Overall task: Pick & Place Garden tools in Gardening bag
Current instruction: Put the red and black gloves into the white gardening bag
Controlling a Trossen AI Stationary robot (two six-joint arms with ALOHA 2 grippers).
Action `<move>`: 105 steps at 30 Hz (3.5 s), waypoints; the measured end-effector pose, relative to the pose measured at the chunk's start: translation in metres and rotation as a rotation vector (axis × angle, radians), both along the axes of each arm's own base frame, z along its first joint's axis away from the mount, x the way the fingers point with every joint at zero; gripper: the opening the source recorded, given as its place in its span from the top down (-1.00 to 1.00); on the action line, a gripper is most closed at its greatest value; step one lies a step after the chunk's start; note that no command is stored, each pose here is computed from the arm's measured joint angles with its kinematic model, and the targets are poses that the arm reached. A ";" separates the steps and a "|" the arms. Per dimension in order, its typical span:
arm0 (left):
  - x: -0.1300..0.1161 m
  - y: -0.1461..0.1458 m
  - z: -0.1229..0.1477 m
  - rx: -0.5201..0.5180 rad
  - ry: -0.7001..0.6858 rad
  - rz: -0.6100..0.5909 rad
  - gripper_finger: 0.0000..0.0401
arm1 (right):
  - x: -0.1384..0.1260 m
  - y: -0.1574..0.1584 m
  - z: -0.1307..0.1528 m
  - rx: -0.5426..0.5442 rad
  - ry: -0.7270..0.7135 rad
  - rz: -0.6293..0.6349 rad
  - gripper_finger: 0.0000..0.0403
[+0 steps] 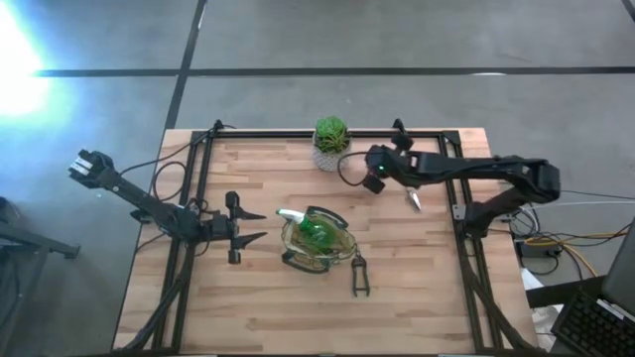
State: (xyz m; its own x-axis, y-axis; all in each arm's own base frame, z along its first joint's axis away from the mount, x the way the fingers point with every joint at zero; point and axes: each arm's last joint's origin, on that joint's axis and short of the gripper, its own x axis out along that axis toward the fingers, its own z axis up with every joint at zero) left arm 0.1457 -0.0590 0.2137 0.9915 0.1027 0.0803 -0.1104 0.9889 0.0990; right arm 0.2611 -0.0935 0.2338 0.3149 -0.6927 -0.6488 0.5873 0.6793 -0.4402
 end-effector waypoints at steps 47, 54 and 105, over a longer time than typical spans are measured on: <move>0.000 0.000 0.002 0.019 -0.020 0.005 0.04 | -0.017 0.162 0.122 0.222 -0.554 0.475 0.96; 0.000 0.000 0.003 0.002 -0.030 0.004 0.04 | 0.016 0.191 0.130 0.215 -0.514 0.554 0.96; 0.000 0.000 0.004 -0.033 -0.035 0.000 0.04 | 0.062 0.213 0.056 0.374 -0.330 0.427 0.96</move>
State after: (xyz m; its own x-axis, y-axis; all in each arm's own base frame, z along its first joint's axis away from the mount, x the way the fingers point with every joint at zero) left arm 0.1454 -0.0586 0.2172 0.9881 0.1061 0.1115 -0.1135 0.9916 0.0625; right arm 0.3233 0.1191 0.2895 0.7359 -0.2092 -0.6440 0.2957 0.9549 0.0276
